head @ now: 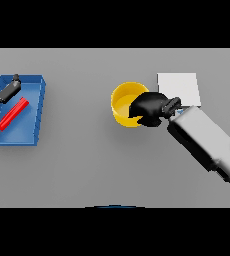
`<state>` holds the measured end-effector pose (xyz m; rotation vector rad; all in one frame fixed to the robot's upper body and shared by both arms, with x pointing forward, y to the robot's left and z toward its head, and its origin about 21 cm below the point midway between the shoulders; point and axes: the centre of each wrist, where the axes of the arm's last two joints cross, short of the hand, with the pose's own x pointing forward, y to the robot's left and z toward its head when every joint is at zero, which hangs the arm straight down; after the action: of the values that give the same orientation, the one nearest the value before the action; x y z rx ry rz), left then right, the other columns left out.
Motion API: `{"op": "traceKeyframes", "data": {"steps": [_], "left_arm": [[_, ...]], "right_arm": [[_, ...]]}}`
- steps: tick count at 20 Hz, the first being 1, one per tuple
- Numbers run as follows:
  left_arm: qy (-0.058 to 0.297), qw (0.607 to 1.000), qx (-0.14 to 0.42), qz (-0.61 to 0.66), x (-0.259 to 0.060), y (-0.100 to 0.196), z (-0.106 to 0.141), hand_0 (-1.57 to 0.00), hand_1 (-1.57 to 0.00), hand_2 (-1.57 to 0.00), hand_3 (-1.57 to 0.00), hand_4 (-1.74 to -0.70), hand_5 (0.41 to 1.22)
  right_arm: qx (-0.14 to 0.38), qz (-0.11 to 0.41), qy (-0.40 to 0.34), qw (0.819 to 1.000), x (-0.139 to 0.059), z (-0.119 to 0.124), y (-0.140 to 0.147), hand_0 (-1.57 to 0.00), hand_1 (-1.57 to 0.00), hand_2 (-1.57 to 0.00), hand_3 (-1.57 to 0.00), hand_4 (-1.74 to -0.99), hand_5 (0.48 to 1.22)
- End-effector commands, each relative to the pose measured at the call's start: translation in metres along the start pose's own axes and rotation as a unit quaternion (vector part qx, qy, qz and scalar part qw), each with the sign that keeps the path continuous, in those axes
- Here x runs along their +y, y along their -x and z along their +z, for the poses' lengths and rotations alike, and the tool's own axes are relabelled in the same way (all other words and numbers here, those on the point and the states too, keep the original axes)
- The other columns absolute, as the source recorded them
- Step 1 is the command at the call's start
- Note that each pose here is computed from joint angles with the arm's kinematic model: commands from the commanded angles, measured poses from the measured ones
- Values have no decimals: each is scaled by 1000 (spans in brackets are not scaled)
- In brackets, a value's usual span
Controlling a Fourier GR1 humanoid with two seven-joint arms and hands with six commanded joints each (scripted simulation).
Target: Pick up the red beaker and tilt it to pour out 1 green nut into yellow bowl. Pick up the yellow bowl and place it on the metallic measuring scale.
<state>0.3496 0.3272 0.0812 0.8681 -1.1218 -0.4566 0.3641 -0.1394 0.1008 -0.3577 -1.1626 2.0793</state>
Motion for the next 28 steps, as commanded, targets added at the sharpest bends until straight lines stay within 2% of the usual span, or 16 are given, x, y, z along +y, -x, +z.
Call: {"op": "traceKeyframes", "data": {"steps": [1,4,6,8,10,15,20,26,28], "left_arm": [[0,1000,-1,1,-1,1,1,1,1,1,1,-738,696],[-1,1000,1,0,2,1,-2,1,1,1,1,-736,697],[-2,1000,0,7,5,-3,-3,1,1,1,1,-746,697],[-2,1000,5,0,5,-1,-3,1,1,1,1,-741,702],[-5,1000,1,0,8,-1,-1,1,1,1,1,-744,708],[-3,1000,10,0,3,1,0,1,1,1,1,-741,706],[0,1000,9,0,6,-1,3,1,1,1,1,-728,691],[0,1000,10,-4,6,0,4,1,1,1,1,-724,682],[-3,1000,12,-5,7,3,2,1,1,1,1,-722,679]], "right_arm": [[3,2,8,1000,-4,5,2,-1564,-1564,-1414,-1257,-1738,1219],[17,0,28,999,-12,15,5,-1568,-1568,-1436,-1266,-1740,1220],[22,-5,38,999,-14,20,10,-1569,-1569,-1439,-1376,-1740,1220],[42,-14,44,998,-19,26,13,-1570,-1570,-1472,-1309,-1740,1220],[63,-15,56,996,-23,39,30,-1570,-1570,-1492,-1257,-1741,1221],[129,-28,97,987,-27,53,70,-1571,-1571,-1540,-1198,-1741,1221],[167,-57,106,979,-10,56,105,-1571,-1571,-1506,-1176,-1741,1221],[196,-79,98,972,17,55,132,-1571,-1571,-1407,-1351,-1741,1221],[204,-84,91,971,24,51,135,-1571,-1571,-1397,-1352,-1741,1221]]}}
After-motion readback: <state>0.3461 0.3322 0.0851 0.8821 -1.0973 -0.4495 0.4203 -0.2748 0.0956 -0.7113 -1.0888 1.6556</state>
